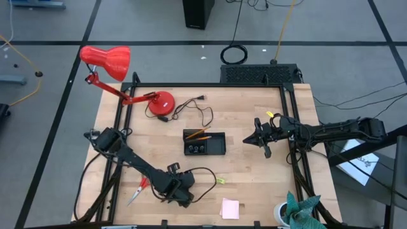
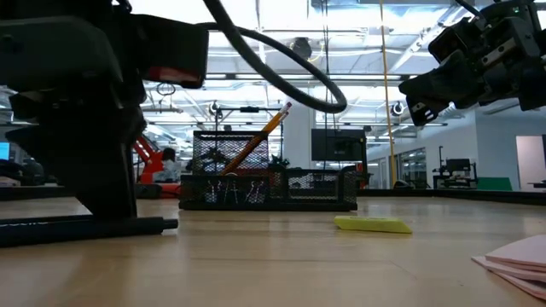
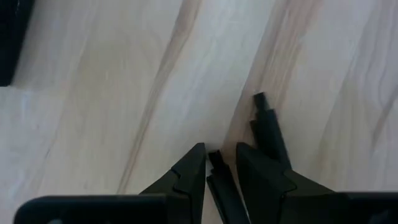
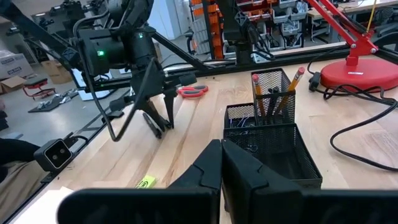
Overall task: Pick and place office supplies into organizer
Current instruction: Put the black pen into the desk organizer
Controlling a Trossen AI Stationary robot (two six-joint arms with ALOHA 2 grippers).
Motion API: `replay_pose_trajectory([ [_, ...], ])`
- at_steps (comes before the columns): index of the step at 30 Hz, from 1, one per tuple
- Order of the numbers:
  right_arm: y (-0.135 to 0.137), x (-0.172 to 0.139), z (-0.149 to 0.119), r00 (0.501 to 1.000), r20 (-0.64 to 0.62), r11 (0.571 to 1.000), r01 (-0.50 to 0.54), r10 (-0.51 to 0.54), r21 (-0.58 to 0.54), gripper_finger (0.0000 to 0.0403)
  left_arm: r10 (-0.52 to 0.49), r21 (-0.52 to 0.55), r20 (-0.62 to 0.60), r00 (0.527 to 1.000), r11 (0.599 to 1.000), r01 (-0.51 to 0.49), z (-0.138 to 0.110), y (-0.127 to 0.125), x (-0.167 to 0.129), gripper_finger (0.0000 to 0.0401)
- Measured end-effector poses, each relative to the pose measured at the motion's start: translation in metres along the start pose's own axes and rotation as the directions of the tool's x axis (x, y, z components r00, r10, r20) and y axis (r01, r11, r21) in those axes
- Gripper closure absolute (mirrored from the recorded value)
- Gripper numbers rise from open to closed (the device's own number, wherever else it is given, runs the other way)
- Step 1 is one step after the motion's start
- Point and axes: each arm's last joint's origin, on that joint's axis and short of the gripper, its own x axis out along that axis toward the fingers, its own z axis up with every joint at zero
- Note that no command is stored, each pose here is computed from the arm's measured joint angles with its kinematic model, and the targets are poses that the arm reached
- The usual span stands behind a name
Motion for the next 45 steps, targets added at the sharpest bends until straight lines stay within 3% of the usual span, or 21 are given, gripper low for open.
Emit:
replay_pose_trajectory([
  [15, 0.0, 0.0, 0.0, 1.0, 0.002, 1.0, 0.0, 0.0, -0.001, 0.0399, -0.007, -0.001, -0.026, 1.0, 1.0, 0.007, -0.003, 0.001, -0.003, 0.0304],
  [26, 0.0, 0.0, 0.0, 1.0, 0.001, 1.0, 0.0, 0.0, -0.001, 0.0399, -0.035, -0.107, -0.094, 0.995, 0.994, 0.025, -0.013, -0.001, -0.015, 0.0304],
  [34, 0.0, 0.0, 0.0, 1.0, 0.001, 1.0, 0.0, 0.0, 0.003, 0.0399, -0.043, -0.115, -0.089, 0.995, 0.993, 0.033, -0.015, -0.003, -0.016, 0.0306],
  [41, 0.0, 0.0, 0.0, 1.0, 0.002, 1.0, 0.0, 0.0, 0.004, 0.0399, -0.046, -0.05, -0.073, 0.996, 0.998, 0.043, -0.014, -0.006, -0.012, 0.0384],
  [45, 0.0, 0.0, 0.0, 1.0, 0.002, 1.0, -0.001, 0.001, 0.004, 0.0399, -0.055, -0.001, -0.03, 0.998, 0.998, 0.055, -0.011, -0.008, -0.011, 0.0375],
])
